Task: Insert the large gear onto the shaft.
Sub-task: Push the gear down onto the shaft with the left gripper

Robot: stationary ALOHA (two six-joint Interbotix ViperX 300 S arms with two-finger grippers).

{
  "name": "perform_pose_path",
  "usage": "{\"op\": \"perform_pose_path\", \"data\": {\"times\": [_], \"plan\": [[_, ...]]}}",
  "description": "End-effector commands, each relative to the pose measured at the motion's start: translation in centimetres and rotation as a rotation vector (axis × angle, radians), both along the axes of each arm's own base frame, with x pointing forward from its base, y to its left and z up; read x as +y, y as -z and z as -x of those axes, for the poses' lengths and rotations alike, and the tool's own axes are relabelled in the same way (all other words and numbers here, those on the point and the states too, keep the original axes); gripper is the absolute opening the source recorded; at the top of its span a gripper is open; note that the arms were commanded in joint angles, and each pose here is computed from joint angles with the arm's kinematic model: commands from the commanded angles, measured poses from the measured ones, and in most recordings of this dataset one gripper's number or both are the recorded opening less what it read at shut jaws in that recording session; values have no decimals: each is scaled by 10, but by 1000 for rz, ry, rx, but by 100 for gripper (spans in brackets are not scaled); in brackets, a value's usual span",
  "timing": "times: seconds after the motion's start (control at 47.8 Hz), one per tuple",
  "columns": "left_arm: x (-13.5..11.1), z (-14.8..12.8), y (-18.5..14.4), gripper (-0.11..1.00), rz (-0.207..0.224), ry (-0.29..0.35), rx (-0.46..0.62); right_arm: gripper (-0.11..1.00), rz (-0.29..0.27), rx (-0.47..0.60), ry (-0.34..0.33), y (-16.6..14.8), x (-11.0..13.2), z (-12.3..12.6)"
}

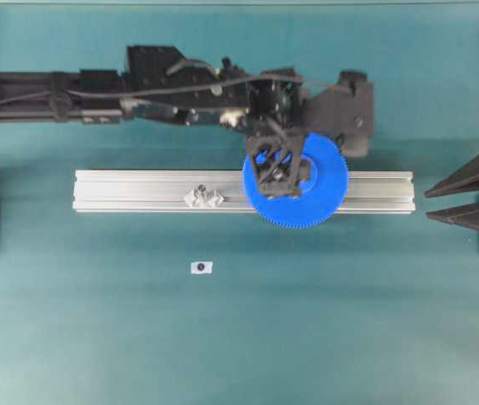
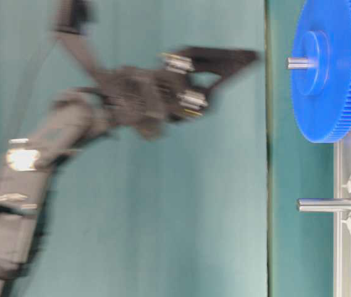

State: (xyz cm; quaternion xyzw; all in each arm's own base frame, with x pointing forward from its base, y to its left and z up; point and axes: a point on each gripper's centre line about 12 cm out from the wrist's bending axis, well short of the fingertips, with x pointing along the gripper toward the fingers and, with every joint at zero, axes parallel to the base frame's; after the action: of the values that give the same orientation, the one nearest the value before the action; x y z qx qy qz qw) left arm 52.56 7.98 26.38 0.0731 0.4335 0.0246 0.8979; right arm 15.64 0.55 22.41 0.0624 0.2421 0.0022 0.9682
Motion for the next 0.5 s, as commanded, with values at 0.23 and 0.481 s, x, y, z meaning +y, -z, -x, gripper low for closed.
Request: {"op": "perform_pose_path", "data": {"times": [0.23, 0.481], "plan": [[-2, 20, -56, 72, -3, -11, -26, 43, -7, -14, 9, -4, -1, -2], [-8, 18, 19, 72, 33, -26, 35, 43, -7, -15, 9, -6, -1, -2]]}}
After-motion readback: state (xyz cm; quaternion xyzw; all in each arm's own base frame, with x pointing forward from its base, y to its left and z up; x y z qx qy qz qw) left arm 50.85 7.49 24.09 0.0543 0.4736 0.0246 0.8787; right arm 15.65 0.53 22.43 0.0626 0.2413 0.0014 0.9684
